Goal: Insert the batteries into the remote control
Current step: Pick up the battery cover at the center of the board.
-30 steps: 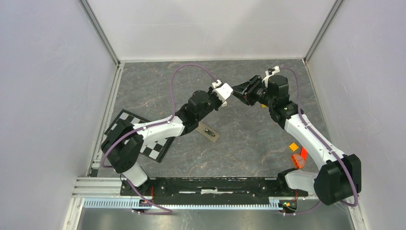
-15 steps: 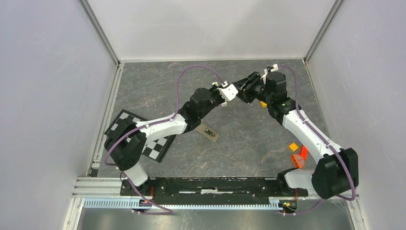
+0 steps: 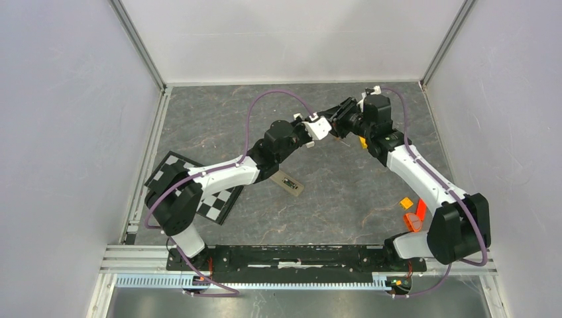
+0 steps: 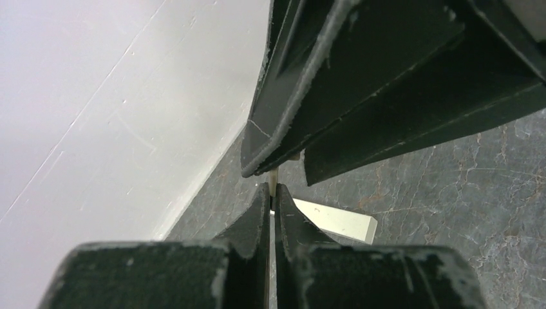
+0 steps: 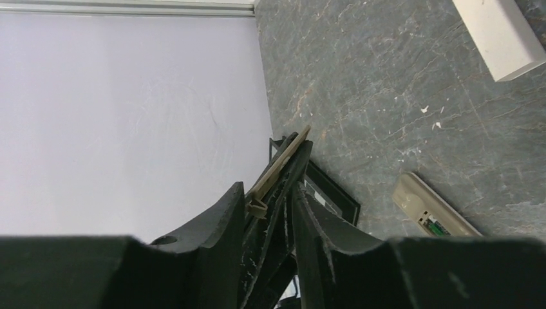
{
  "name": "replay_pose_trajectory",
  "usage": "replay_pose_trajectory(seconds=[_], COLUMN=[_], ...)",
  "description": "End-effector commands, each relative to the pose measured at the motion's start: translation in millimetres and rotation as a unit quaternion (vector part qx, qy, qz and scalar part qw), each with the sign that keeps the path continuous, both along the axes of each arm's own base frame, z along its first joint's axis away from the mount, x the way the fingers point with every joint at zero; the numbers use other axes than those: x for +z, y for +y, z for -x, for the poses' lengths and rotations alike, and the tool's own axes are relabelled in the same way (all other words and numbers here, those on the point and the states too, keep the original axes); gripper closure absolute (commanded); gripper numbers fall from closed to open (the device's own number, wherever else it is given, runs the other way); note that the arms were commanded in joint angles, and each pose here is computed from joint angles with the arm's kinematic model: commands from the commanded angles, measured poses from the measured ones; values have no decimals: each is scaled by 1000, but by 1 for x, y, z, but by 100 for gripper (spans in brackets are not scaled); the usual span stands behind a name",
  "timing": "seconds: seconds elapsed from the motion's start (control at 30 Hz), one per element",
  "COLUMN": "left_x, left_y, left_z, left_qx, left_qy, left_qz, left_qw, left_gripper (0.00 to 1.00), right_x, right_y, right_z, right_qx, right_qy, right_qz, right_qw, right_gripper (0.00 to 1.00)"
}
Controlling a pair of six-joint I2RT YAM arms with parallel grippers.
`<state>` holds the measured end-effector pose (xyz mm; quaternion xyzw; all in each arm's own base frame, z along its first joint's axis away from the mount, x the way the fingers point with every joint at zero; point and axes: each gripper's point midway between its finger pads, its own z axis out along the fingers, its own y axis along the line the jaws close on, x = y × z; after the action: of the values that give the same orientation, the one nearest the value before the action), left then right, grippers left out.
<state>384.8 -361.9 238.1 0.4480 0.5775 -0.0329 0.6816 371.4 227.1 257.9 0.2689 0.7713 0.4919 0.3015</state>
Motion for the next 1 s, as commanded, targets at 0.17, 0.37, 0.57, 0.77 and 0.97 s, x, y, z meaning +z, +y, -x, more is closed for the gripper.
replay_pose_trajectory(seconds=[0.17,0.37,0.57,0.77,0.97], left_x=[34,25,13,58,92], left_y=[-5,-7,-5,23,47], left_z=[0,9,54,64,56], left_qx=[3,18,-28,-138,-176], left_qy=[-28,126,326,505,545], left_qz=[32,48,103,338,437], left_qw=[999,991,939,782,694], left_gripper=[88,19,0,0,0], right_x=[25,29,36,56,107], right_y=[5,5,-7,-19,-20], right_z=[-1,9,15,28,55], right_qx=[-2,12,23,32,67], right_qy=[-36,-64,-121,-192,-299], right_qz=[-45,-64,-71,-91,-137], right_qw=[998,996,990,977,942], right_gripper=[100,100,100,100,100])
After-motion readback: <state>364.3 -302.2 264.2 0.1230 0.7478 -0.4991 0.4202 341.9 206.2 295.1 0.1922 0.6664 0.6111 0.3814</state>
